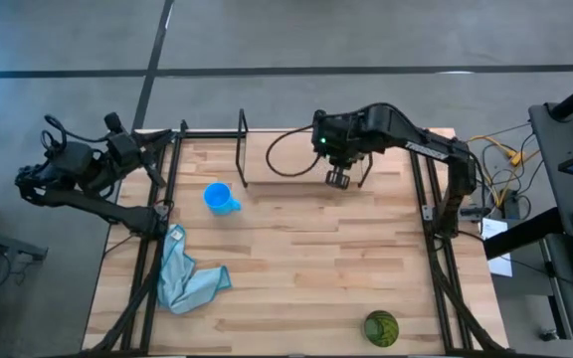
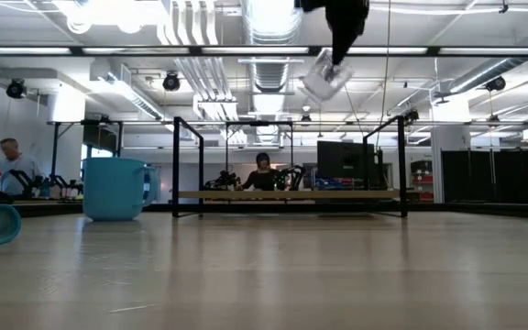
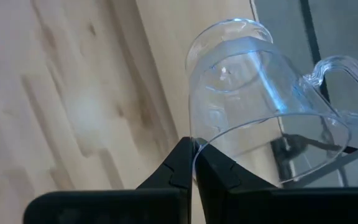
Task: Stack small to large cups/mugs on shelf
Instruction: Put the transparent mug on the shelf
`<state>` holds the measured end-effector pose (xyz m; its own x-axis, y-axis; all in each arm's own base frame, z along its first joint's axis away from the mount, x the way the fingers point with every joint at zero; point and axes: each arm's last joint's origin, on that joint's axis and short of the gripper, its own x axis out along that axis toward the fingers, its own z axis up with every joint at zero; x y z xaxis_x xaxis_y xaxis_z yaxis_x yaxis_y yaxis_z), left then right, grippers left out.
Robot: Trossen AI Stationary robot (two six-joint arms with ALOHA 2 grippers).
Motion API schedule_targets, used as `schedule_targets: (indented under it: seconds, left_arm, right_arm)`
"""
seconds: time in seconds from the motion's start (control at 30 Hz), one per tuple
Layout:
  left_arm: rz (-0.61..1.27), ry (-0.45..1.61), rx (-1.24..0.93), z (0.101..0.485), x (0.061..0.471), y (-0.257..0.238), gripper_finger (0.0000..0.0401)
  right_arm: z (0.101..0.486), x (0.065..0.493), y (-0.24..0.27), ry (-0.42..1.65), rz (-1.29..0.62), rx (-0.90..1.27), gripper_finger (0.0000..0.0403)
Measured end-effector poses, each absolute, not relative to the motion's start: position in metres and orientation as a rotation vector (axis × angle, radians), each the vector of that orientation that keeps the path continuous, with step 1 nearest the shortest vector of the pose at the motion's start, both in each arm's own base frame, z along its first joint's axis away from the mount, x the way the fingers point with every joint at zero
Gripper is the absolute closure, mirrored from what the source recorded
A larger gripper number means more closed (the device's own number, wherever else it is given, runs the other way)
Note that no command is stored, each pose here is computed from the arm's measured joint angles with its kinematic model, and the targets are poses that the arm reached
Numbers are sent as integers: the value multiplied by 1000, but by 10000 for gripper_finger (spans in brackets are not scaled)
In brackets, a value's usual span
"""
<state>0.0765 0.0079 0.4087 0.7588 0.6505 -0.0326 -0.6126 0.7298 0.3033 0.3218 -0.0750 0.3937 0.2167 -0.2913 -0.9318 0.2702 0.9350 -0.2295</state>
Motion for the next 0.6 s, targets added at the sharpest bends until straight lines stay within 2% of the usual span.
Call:
schedule_targets:
  seconds: [0.17, 0.4, 0.6]
  left_arm:
    - [703, 99, 237, 418, 71, 9, 393]
    - [712, 19, 190, 444, 55, 12, 393]
    - [715, -7, 174, 452, 49, 13, 393]
  right_arm:
    - [376, 316, -102, 1384, -335, -13, 395]
    - [373, 303, -136, 1412, -326, 3, 395]
    - [367, 295, -154, 1410, -198, 56, 395]
